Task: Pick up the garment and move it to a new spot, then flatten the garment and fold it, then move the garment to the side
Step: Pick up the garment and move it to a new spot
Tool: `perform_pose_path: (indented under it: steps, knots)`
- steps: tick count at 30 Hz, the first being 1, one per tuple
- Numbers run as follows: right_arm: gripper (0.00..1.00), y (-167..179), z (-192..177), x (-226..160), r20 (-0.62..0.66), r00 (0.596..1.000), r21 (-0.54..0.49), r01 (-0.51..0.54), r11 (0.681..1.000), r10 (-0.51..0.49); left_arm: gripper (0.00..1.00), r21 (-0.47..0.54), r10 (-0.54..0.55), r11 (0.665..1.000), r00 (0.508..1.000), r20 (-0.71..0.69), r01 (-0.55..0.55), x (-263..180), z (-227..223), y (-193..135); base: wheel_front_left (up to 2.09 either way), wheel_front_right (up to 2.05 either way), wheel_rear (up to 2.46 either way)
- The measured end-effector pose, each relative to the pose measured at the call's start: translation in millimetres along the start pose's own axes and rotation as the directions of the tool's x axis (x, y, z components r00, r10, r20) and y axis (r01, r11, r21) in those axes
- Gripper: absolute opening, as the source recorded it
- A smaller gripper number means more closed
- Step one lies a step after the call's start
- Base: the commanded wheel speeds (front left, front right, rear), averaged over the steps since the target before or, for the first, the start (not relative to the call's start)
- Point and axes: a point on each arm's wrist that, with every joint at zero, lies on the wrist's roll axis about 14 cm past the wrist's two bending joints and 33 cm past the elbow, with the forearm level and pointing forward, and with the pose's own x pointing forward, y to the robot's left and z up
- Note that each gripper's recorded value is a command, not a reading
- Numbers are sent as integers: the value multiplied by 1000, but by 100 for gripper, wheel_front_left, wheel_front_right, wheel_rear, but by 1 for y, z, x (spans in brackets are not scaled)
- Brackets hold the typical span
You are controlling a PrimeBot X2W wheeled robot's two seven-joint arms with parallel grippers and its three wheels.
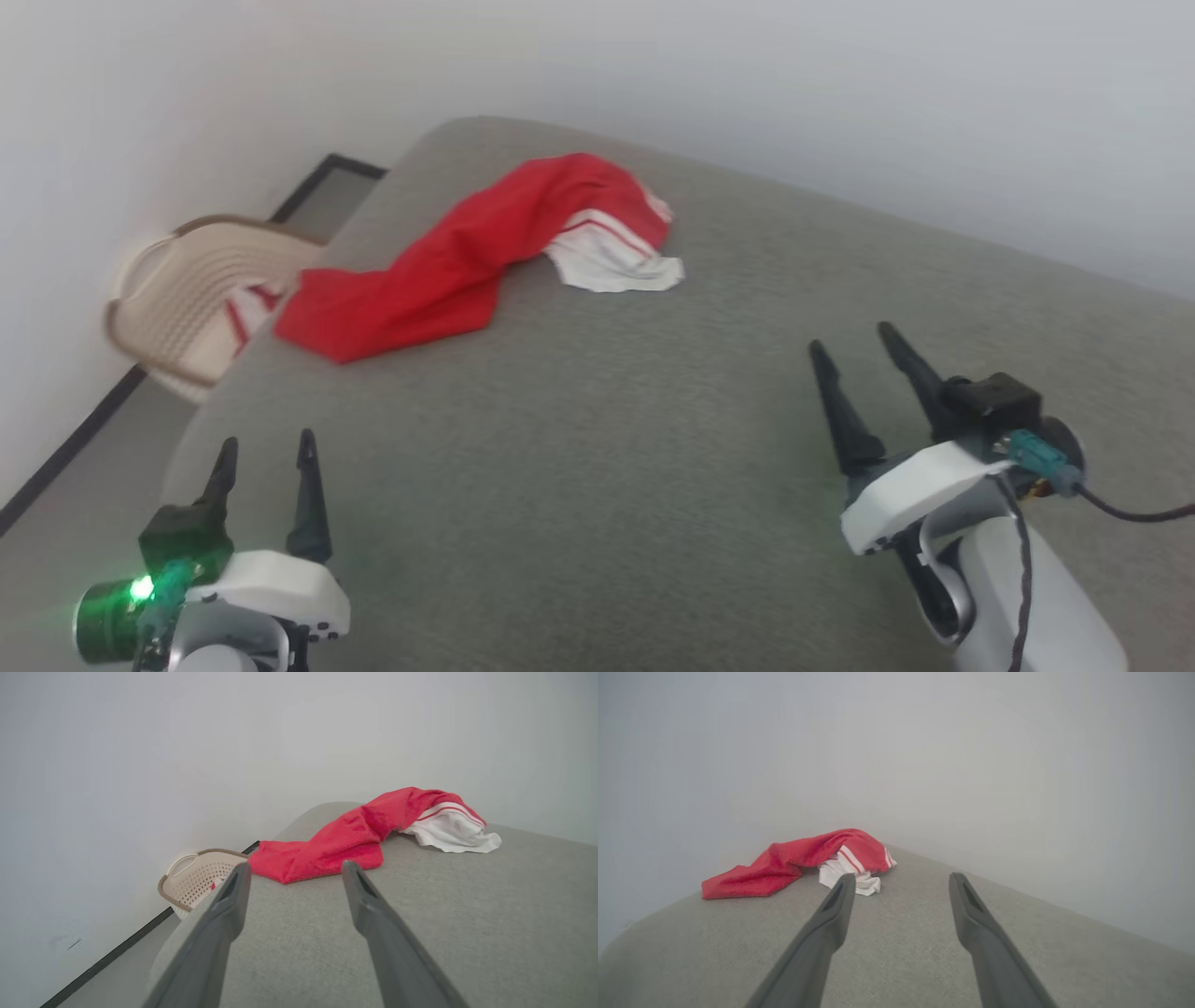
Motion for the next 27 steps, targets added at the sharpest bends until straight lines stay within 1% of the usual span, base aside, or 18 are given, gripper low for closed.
perform_pose_path:
  steps: [5, 7, 11, 14, 17, 21, 24, 27]
  knots:
    - [100, 44, -8, 15, -18, 994, 33, -111, 993, 112, 100, -16, 112, 994, 994, 6, -112, -21, 1, 37, 0, 0, 0]
    - [100, 56, -6, 20, -11, 989, 38, -145, 989, 146, 100, -20, 139, 990, 990, 7, -139, -28, 1, 45, 0, 0, 0]
    - [100, 62, -7, 23, -13, 986, 42, -163, 986, 164, 100, -31, 156, 987, 988, 3, -156, -31, 0, 48, 0, 0, 0]
    - [100, 58, -9, 24, -15, 988, 51, -154, 987, 155, 100, -31, 136, 990, 991, -17, -136, -31, -6, 44, 0, 0, 0]
    - [100, 48, -9, 22, -14, 991, 53, -131, 990, 132, 100, -26, 66, 997, 998, -13, -67, -19, -4, 25, 0, 0, 0]
    - [100, 27, -12, 22, -14, 995, 41, -97, 994, 97, 100, 12, -73, 997, 997, 30, 73, 21, 15, -14, 0, 0, 0]
    - [100, 2, -15, 21, -13, 999, 37, -47, 998, 48, 100, 65, -189, 980, 981, 49, 186, 59, 28, -51, 0, 0, 0]
    - [100, -26, -24, 13, -29, 1000, 29, 13, 999, -12, 100, 107, -291, 953, 956, 47, 285, 96, 37, -89, 0, 0, 0]
